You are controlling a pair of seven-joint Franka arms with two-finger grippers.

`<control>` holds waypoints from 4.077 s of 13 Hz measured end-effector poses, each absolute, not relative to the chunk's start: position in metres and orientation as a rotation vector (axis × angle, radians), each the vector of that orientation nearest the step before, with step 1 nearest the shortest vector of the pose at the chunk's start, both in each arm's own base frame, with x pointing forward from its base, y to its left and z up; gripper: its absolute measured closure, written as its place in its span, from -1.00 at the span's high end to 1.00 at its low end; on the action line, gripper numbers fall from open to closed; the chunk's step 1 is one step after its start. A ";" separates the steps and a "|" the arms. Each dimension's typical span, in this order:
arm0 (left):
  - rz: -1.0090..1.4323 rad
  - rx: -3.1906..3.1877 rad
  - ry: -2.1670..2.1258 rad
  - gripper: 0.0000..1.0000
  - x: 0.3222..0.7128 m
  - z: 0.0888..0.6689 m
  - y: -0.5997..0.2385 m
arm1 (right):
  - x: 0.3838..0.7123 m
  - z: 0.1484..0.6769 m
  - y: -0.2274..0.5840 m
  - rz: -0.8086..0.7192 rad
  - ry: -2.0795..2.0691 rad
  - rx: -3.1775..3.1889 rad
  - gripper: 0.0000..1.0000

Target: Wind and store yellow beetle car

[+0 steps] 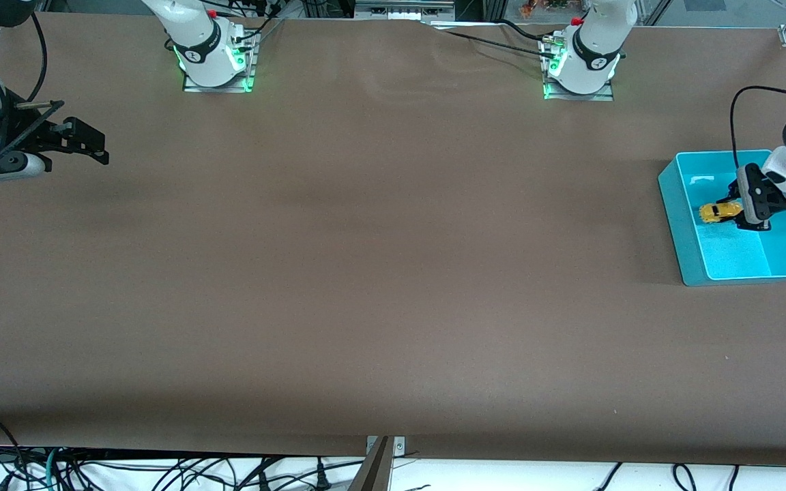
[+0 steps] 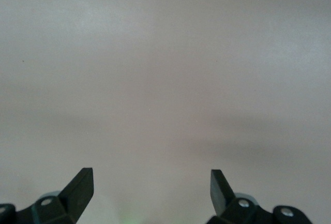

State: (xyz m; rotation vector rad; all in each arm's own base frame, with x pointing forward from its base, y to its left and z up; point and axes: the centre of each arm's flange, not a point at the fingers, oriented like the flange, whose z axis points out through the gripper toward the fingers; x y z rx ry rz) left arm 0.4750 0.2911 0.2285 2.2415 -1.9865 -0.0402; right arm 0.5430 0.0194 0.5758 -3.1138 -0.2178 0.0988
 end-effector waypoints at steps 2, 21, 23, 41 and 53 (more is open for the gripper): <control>-0.024 2.262 -1.969 -0.11 0.476 0.212 0.292 | 0.543 0.575 0.019 0.100 -0.218 -3.114 1.00; -0.086 2.406 -1.546 1.00 0.506 0.305 0.301 | 0.543 0.575 0.020 0.100 -0.218 -3.113 1.00; -0.137 2.478 -1.397 1.00 0.518 0.315 0.269 | 0.543 0.576 0.020 0.100 -0.218 -3.113 1.00; -0.295 2.890 -0.622 1.00 0.594 0.515 -0.067 | 0.543 0.575 0.020 0.102 -0.221 -3.112 1.00; -0.294 3.060 -0.351 1.00 0.588 0.563 -0.052 | 0.543 0.575 0.023 0.101 -0.226 -3.096 1.00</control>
